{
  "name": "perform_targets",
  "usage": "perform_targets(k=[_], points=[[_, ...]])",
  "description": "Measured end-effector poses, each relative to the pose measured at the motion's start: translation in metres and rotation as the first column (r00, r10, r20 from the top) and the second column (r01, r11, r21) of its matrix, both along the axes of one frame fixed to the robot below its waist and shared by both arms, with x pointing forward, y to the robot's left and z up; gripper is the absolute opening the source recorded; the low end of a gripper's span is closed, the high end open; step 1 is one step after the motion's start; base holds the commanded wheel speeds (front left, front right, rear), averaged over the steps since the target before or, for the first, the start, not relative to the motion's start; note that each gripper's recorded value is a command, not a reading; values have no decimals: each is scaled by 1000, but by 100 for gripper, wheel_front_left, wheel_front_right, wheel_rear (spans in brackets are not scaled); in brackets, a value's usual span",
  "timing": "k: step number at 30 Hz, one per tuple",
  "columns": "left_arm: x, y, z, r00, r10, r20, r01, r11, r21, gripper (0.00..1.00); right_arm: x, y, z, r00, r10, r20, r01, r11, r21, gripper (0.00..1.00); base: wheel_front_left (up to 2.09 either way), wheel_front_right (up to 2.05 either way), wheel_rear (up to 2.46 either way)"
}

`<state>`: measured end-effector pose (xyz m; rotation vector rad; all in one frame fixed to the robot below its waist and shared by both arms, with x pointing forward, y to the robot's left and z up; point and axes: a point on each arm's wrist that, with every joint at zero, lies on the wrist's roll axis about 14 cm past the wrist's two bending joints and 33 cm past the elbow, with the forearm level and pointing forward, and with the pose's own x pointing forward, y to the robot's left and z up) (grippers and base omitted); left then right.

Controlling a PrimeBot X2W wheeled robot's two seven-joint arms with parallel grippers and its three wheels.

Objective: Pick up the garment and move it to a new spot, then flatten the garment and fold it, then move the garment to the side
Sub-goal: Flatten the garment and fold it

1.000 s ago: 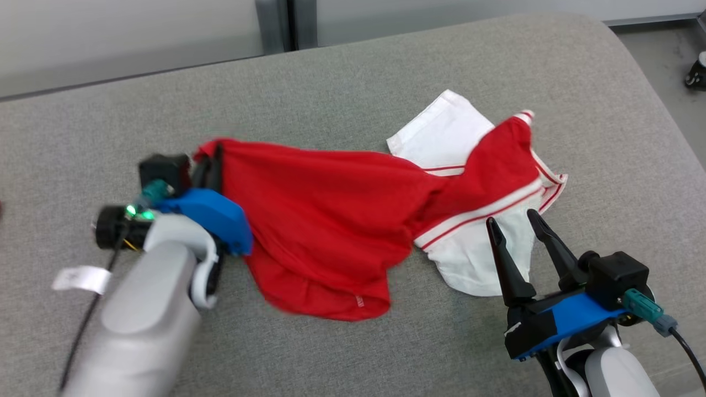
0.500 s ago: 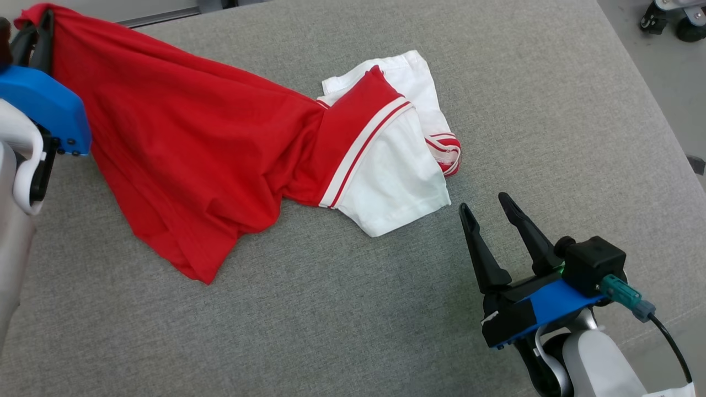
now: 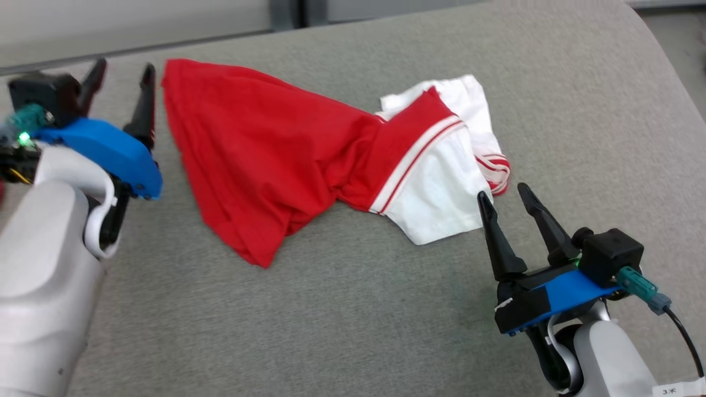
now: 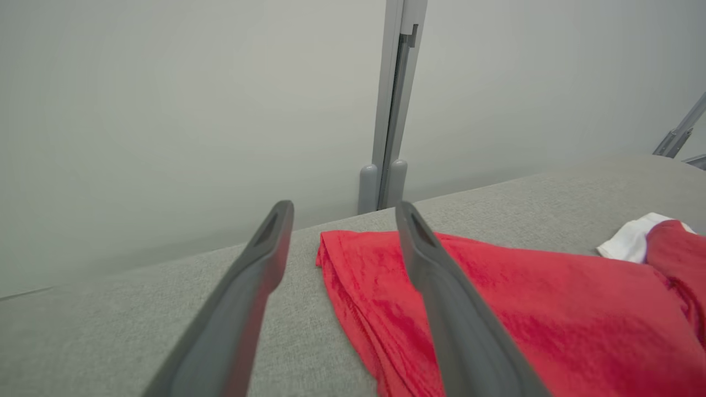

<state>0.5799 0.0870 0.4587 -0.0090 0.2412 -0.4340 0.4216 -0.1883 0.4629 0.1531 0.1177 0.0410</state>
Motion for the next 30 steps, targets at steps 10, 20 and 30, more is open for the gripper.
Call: perform_targets(k=[10, 20, 30], points=[[-94, -7, -10, 997, 59, -50, -66, 988, -140, 100, -4, 14, 15, 999, 32, 25, -33, 999, 17, 100, 0, 0, 0], [-163, -63, -46, 978, -75, -195, 42, 985, -166, 100, -5, 23, 23, 998, 62, 25, -62, 998, 14, 100, 0, 0, 0], [-173, -79, -79, 936, -119, -333, 84, 990, -117, 100, -14, 14, 19, 999, 35, 9, -35, 999, 19, 100, 0, 0, 0]])
